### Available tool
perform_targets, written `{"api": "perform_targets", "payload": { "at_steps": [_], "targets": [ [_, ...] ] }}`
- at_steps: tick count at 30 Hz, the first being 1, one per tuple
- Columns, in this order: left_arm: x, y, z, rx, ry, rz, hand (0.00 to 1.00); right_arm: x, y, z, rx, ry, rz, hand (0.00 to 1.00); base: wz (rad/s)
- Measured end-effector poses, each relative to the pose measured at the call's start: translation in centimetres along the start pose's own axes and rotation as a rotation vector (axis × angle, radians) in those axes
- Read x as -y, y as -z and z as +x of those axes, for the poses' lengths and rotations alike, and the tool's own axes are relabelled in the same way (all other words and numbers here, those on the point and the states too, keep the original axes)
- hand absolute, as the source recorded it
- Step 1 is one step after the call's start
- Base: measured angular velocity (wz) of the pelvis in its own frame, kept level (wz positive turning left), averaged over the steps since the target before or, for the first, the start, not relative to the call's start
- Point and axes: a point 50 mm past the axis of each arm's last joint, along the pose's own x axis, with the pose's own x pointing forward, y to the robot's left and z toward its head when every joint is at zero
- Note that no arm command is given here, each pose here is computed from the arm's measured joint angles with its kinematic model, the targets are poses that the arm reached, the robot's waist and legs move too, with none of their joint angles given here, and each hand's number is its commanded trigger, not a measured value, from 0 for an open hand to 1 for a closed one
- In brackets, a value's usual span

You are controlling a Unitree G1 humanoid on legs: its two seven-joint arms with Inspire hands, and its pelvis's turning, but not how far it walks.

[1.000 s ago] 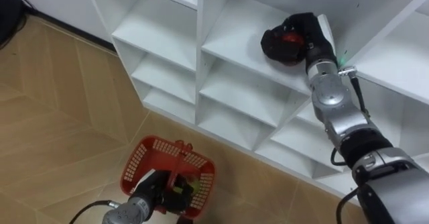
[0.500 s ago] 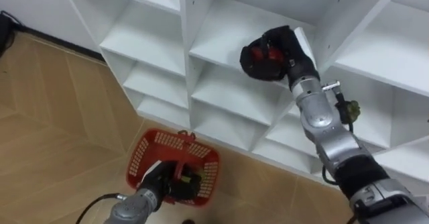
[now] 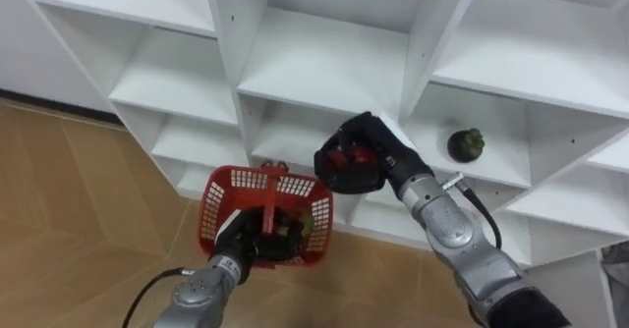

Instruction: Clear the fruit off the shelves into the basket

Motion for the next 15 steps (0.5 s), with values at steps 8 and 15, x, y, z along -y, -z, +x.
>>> {"api": "perform_targets", "payload": {
  "at_steps": [8, 15],
  "targets": [
    [0.7, -0.8, 0.2, 0.049, 0.017, -0.009, 1.00, -1.2, -0.1, -0.2, 0.011, -0.068, 0.023, 1.00, -0.06],
    [1.0, -1.7, 0.3, 0.105, 0.014, -0.114, 1.00, -1.9, 0.8, -0.9, -0.021, -0.089, 0.045, 1.00, -0.03]
  ]
}}
